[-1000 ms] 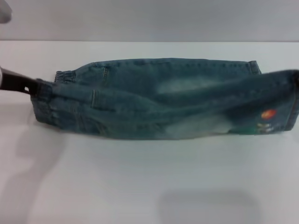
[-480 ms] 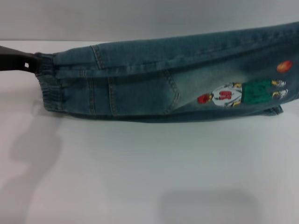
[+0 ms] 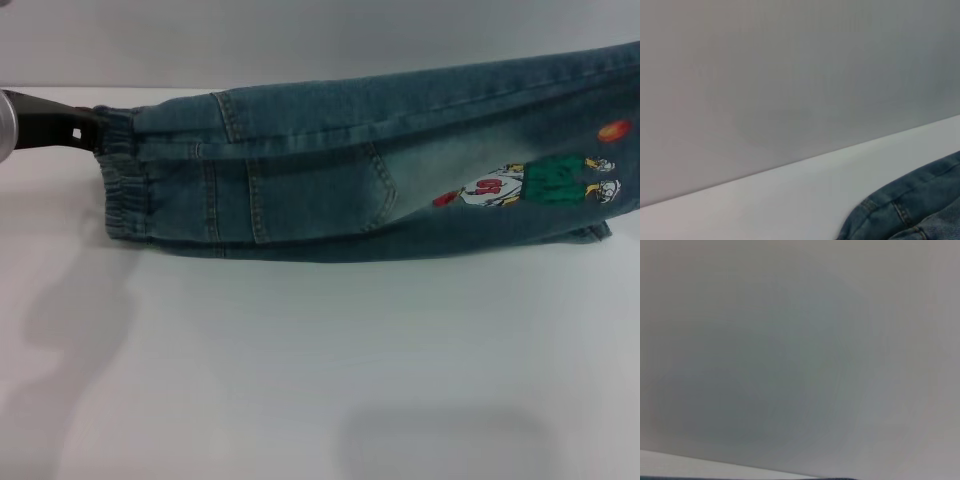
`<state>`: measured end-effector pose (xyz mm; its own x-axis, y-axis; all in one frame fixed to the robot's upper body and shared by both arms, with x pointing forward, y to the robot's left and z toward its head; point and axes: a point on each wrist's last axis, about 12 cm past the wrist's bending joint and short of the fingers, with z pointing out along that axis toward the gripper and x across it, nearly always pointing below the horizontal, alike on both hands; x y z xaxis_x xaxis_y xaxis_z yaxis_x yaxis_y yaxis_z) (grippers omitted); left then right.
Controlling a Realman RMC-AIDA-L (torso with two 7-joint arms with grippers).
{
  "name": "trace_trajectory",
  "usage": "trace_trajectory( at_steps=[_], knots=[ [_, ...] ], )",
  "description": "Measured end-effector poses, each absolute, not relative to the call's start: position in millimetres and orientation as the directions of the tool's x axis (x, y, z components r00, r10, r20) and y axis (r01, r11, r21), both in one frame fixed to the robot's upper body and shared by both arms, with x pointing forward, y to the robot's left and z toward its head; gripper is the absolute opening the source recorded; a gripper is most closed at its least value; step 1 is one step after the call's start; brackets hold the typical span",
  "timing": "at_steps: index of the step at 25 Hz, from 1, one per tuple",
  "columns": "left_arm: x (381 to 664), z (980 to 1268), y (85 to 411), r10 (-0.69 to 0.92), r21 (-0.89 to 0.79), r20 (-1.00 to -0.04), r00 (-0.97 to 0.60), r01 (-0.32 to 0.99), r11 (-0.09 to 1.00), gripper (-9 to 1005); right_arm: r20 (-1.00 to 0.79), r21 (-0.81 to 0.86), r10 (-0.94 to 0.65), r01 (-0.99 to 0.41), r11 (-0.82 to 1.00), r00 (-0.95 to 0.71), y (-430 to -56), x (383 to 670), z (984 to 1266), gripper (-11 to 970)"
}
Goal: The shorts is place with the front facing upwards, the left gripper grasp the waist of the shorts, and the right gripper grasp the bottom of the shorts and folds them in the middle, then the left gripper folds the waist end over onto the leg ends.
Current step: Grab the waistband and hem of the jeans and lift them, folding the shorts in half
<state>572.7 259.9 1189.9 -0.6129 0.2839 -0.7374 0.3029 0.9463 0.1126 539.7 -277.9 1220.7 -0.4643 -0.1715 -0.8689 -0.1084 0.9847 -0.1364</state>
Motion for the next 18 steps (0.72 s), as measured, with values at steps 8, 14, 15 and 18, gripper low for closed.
trace_trajectory(
  at_steps=[8,14,15,18],
  knots=[
    [576.3,1186.1,254.5,0.291,0.117,-0.751,-0.593,0.315,0.942,26,-0.882,-0.13,-0.151,-0.077,0.989,-0.446,-287.7,546.6,1207.3,1],
    [578.3,1180.9,250.4,0.296,0.121,-0.762,-0.576,0.322,0.939,26,-0.894,-0.127,-0.136,-0.048,0.991,-0.428,-296.9,552.2,1197.7,6],
    [578.8,1180.5,250.3,0.295,0.121,-0.764,-0.574,0.321,0.939,26,-0.897,-0.127,-0.133,-0.042,0.991,-0.421,-298.7,553.1,1196.9,7],
    [581.6,1176.2,245.8,0.304,0.128,-0.772,-0.559,0.332,0.935,26,-0.903,-0.141,-0.146,-0.042,0.989,-0.404,-300.7,555.9,1192.5,10]
  ],
)
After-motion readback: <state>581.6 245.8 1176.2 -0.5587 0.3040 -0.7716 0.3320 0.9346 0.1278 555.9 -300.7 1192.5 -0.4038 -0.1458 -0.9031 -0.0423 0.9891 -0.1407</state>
